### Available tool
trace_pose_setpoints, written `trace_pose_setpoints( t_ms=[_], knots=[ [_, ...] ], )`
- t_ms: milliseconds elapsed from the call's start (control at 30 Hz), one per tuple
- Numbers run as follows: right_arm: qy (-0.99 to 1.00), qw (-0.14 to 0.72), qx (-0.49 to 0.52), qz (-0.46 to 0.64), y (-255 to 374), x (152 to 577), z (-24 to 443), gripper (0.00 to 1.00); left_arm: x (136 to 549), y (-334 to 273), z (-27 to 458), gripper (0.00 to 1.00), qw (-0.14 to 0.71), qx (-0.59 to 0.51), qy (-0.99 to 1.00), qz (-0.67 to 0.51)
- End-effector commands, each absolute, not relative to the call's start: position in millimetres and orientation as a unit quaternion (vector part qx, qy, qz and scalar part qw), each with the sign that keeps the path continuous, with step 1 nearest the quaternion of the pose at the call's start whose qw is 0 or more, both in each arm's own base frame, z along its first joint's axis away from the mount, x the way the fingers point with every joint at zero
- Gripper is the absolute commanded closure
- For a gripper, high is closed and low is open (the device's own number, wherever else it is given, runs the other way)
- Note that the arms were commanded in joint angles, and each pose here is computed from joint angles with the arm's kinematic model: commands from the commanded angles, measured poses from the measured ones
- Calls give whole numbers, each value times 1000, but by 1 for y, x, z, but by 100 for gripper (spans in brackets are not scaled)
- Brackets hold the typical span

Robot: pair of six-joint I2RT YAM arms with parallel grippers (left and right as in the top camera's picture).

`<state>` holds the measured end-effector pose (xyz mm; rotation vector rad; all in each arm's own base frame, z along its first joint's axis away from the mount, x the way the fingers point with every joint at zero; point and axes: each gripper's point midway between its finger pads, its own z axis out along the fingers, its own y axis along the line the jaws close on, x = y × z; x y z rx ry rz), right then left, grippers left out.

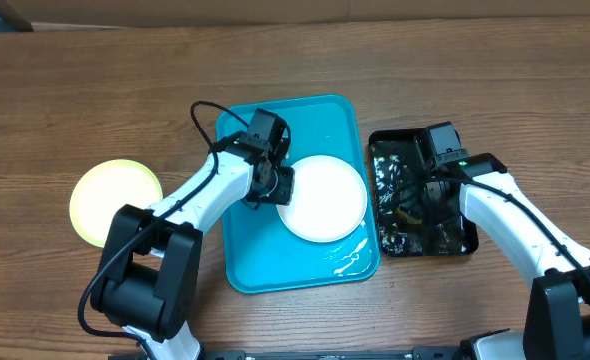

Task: Clean dirty plates on tray and stack at the side
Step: 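Return the sponge to the black tray with the right gripper, then lift the white plate with left gripper and tilt it over the black tray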

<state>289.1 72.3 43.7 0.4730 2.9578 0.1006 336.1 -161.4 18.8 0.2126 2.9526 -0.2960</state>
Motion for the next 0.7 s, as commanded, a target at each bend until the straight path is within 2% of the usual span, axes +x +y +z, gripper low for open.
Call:
trace_pose_setpoints(
  t_ms=[0, 100, 167, 367, 467, 567, 667],
  knots=[
    [984, 94, 145, 47, 75, 297, 67, 57, 329, -156, 9, 62, 77, 69, 991, -90],
    [981, 123, 139, 59, 76, 300, 99, 57, 327, -155, 6, 75, 76, 70, 991, -89],
    [977, 149, 132, 72, 78, 300, 123, 55, 329, -155, 6, 94, 80, 69, 990, -89],
    [962, 219, 130, 100, 75, 291, 182, 45, 337, -156, 20, 96, 90, 82, 989, -85],
    [953, 241, 144, 111, 69, 283, 199, 41, 351, -148, 53, 96, 103, 79, 990, -47],
    [945, 255, 174, 112, 54, 280, 208, 33, 368, -150, 101, 96, 134, 84, 987, -20],
    [936, 260, 208, 110, 35, 282, 210, 33, 382, -165, 148, 96, 173, 97, 980, -17]
  ],
)
